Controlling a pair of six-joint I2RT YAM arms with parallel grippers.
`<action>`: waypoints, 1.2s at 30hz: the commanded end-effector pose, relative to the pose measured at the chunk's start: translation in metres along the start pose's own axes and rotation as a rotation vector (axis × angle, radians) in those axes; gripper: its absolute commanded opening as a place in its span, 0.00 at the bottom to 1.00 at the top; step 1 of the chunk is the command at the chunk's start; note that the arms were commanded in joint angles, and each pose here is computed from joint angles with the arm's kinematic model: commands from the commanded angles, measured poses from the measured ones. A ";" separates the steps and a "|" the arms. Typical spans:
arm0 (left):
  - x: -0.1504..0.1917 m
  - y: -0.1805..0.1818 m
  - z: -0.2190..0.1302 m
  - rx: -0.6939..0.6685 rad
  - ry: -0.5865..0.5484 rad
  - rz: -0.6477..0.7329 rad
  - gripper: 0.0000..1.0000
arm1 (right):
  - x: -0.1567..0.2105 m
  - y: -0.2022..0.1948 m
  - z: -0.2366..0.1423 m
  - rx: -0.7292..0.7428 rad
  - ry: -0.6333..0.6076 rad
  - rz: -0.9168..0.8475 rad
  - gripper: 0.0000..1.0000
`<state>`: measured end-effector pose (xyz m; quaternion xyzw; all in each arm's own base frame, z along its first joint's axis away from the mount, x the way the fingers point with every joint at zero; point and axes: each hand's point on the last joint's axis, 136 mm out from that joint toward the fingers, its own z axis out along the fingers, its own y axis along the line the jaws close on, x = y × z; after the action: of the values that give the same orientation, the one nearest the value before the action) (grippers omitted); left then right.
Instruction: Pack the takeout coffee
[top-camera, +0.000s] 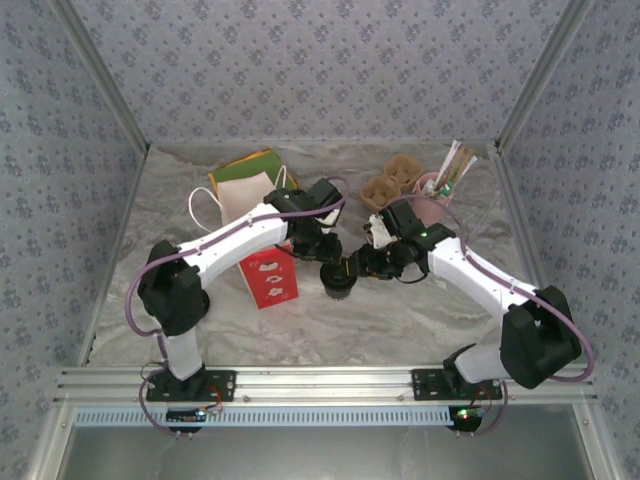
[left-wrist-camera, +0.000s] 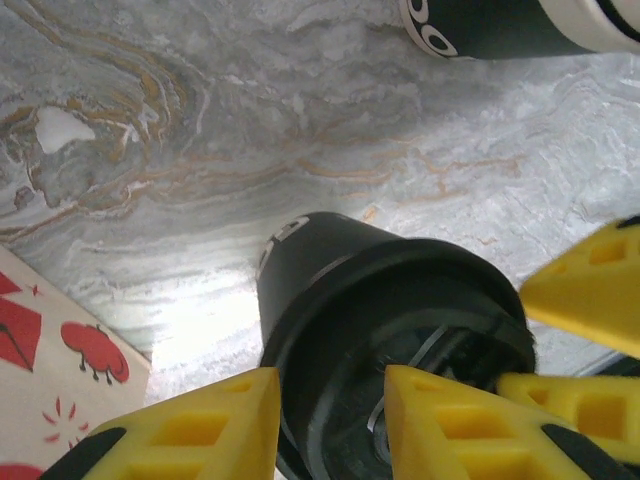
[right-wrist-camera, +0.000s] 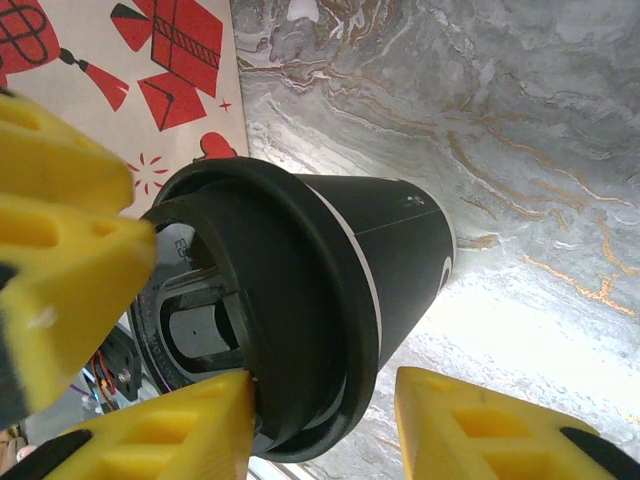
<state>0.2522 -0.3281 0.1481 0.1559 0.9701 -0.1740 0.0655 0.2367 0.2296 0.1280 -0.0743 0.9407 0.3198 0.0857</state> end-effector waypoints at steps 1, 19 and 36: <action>0.001 -0.009 -0.014 -0.010 0.014 0.015 0.36 | 0.007 -0.005 0.001 0.044 0.042 0.017 0.45; 0.028 0.014 -0.009 -0.092 0.071 0.005 0.42 | 0.012 0.020 -0.001 -0.018 0.046 -0.015 0.60; 0.046 0.025 0.016 -0.111 0.132 -0.008 0.34 | 0.036 -0.005 0.024 0.051 0.124 -0.005 0.46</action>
<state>0.2293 -0.3089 0.1340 0.1609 0.9770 -0.1362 0.0334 0.2184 0.2492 0.1244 -0.0996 0.9399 0.3209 0.0609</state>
